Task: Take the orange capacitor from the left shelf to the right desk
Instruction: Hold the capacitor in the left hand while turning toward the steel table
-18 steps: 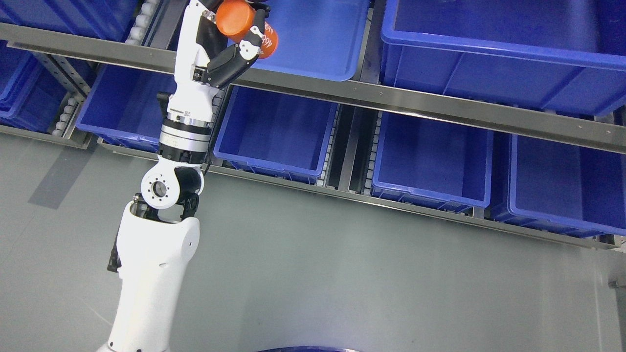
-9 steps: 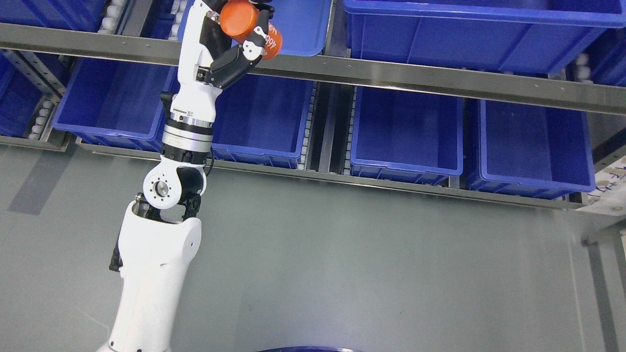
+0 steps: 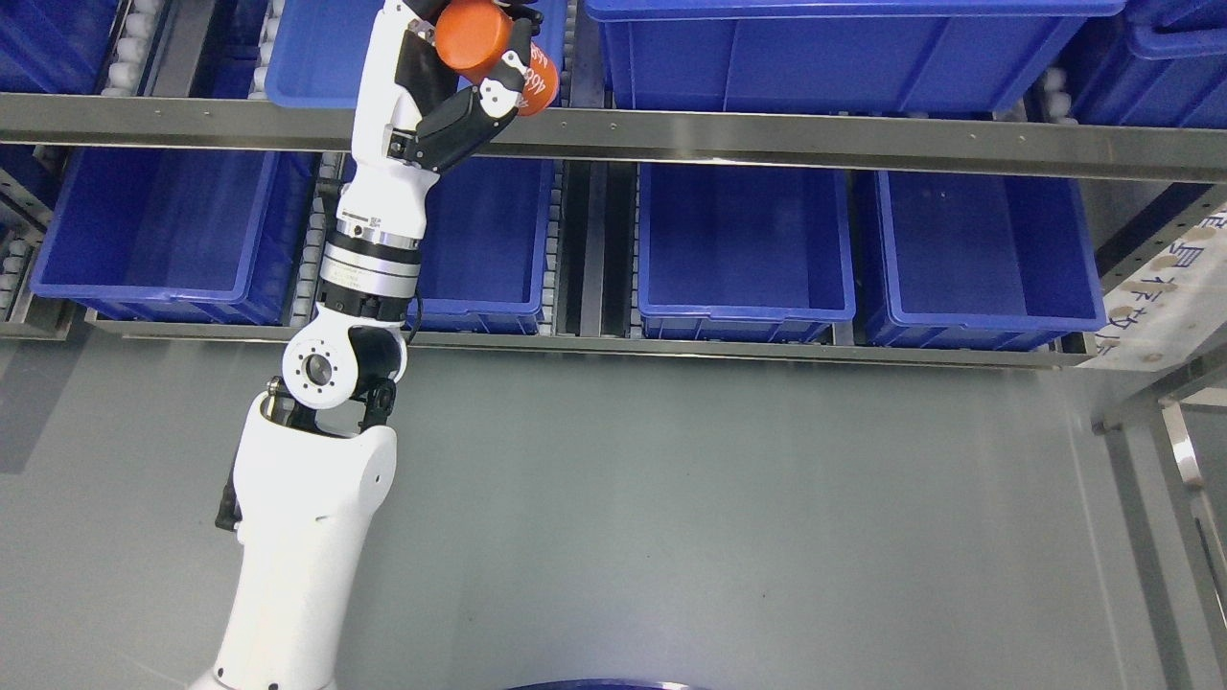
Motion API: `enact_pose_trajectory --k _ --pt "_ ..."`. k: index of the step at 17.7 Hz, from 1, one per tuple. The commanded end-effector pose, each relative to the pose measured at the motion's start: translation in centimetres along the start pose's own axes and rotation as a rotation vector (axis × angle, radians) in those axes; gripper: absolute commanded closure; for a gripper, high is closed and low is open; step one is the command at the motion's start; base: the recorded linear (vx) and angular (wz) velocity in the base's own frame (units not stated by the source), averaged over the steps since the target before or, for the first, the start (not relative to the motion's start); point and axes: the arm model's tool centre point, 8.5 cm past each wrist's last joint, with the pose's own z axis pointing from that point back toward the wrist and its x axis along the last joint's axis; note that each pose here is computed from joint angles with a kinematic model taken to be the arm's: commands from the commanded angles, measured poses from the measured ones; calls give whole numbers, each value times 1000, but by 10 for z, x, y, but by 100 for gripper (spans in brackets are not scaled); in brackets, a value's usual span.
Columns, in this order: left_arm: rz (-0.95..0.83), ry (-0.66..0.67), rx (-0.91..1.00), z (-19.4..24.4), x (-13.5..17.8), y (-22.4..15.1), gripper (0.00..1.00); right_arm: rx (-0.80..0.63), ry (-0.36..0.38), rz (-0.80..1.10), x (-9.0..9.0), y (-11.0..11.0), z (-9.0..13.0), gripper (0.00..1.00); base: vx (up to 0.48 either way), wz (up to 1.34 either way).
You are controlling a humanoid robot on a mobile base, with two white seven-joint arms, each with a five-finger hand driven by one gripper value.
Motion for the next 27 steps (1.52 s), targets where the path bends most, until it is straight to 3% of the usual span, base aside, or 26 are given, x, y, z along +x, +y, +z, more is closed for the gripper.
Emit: enact_pose_trajectory --k 1,27 --pt "-17 -15 -15 -5 5 2 98 -18 -12 -14 4 -11 -1 0 -1 -213" --pt "-17 -32 -25 -11 9 0 97 -18 -12 -14 4 -11 -1 0 71 -589"
